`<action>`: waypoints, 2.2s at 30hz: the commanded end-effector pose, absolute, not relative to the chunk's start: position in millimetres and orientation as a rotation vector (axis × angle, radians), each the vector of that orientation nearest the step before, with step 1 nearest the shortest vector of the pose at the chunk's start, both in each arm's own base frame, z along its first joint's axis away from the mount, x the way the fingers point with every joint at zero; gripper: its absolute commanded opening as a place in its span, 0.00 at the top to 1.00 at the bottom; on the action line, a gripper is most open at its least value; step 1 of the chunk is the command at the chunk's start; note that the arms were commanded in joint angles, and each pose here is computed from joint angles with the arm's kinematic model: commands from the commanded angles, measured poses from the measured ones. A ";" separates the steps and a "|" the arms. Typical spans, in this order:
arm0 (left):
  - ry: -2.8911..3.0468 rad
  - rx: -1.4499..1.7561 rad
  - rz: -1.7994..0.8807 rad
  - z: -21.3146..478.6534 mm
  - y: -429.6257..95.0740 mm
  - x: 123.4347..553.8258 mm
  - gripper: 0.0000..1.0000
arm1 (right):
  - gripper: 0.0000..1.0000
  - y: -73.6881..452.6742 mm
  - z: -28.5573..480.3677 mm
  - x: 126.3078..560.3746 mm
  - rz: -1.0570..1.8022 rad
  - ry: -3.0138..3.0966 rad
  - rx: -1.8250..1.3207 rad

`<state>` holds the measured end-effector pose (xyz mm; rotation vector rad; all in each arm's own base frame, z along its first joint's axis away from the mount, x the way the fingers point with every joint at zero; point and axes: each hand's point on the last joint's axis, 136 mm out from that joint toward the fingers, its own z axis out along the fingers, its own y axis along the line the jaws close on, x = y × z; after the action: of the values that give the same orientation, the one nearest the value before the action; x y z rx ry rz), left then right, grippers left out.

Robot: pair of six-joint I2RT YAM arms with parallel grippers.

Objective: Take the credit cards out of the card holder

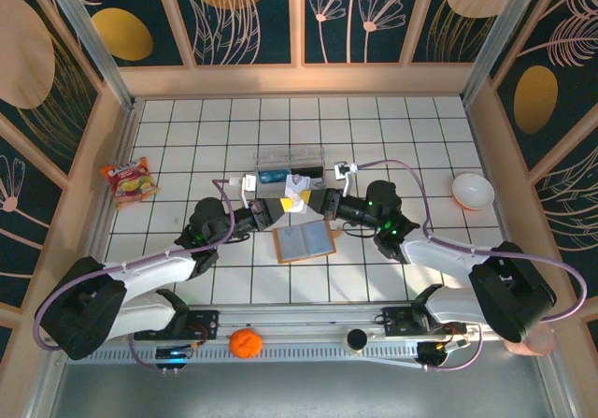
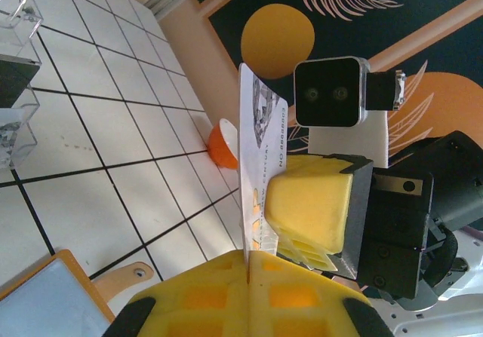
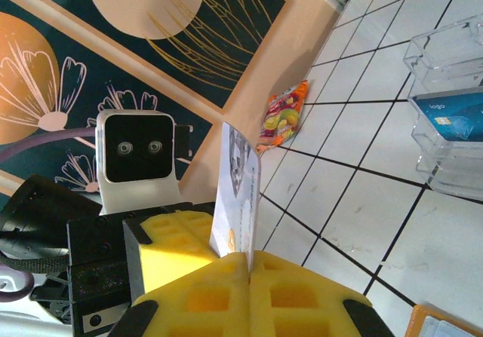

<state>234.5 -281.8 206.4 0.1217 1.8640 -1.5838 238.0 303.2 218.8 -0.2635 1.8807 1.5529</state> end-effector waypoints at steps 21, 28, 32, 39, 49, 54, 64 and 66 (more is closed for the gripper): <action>2.022 0.510 -1.145 215.2 -294.2 256.5 1.00 | 0.72 209.2 210.6 260.7 1.026 1.993 -0.093; 1.978 0.876 -0.863 221.3 -304.3 273.0 1.00 | 0.71 179.5 201.0 263.6 1.009 1.994 -0.001; 1.964 1.139 -0.769 206.4 -314.5 275.4 1.00 | 0.72 174.5 198.1 263.9 1.010 1.998 0.015; 1.915 1.415 -0.609 190.5 -323.5 293.4 1.00 | 0.72 169.1 196.6 267.1 1.013 1.992 0.030; 1.906 1.652 -0.451 150.0 -327.3 314.8 1.00 | 0.72 157.8 181.7 274.0 0.966 2.037 0.075; 1.956 1.711 -0.343 127.3 -324.2 332.4 1.00 | 0.72 155.0 177.2 280.7 0.954 2.056 0.095; 1.909 1.746 -0.263 120.9 -323.8 343.8 1.00 | 0.72 155.1 173.4 289.0 0.950 2.076 0.108; 1.927 1.744 -0.233 114.6 -322.5 348.5 1.00 | 0.72 155.6 173.8 289.8 0.953 2.075 0.108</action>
<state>340.0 -321.3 111.6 1.7229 1.9587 -0.2878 283.9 155.3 161.3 0.1353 2.1101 0.9554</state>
